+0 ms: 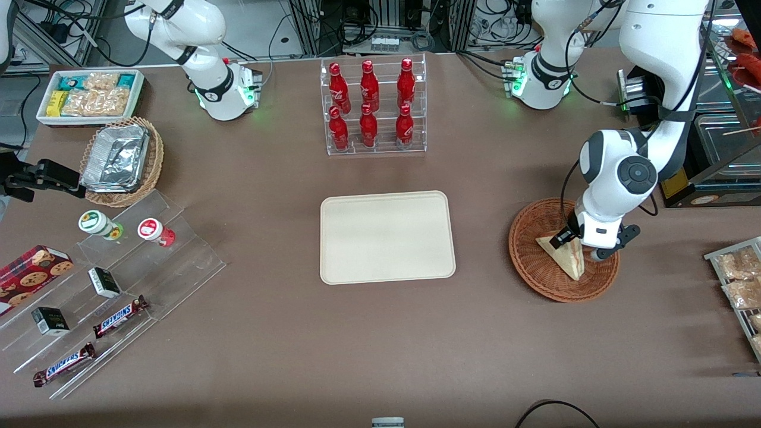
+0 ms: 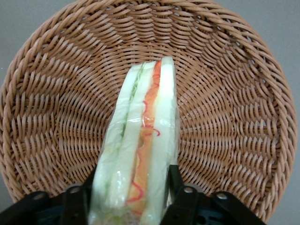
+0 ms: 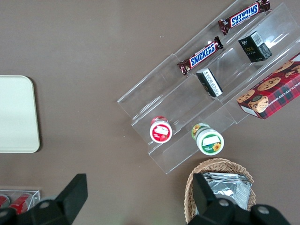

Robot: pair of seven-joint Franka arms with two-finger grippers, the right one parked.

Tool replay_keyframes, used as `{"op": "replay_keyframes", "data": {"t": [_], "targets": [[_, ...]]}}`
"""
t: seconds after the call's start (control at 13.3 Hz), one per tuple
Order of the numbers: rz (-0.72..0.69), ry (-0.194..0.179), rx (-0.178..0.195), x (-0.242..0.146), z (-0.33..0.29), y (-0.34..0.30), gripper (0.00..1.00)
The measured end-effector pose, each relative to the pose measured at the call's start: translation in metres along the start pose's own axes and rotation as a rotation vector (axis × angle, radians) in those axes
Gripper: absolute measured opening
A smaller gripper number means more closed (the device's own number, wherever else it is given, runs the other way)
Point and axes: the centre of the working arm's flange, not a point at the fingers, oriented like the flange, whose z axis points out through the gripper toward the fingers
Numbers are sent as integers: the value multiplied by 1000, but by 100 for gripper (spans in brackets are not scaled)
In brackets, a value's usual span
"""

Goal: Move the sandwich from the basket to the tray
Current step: 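Lower the left gripper and close it on the wrapped sandwich, then lift the sandwich and carry it with the left gripper over the tray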

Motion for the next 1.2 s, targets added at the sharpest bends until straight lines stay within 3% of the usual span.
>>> {"op": "replay_keyframes", "data": {"t": [0.15, 0.3, 0.45, 0.6, 0.83, 1.2], "targets": [[-6, 7, -6, 2, -3, 3, 37], [-4, 13, -12, 5, -9, 7, 31], [2, -11, 11, 10, -21, 15, 28], [24, -51, 49, 14, -53, 34, 18], [68, -82, 81, 17, -128, 71, 18], [182, -28, 34, -17, -200, 140, 18]]}}
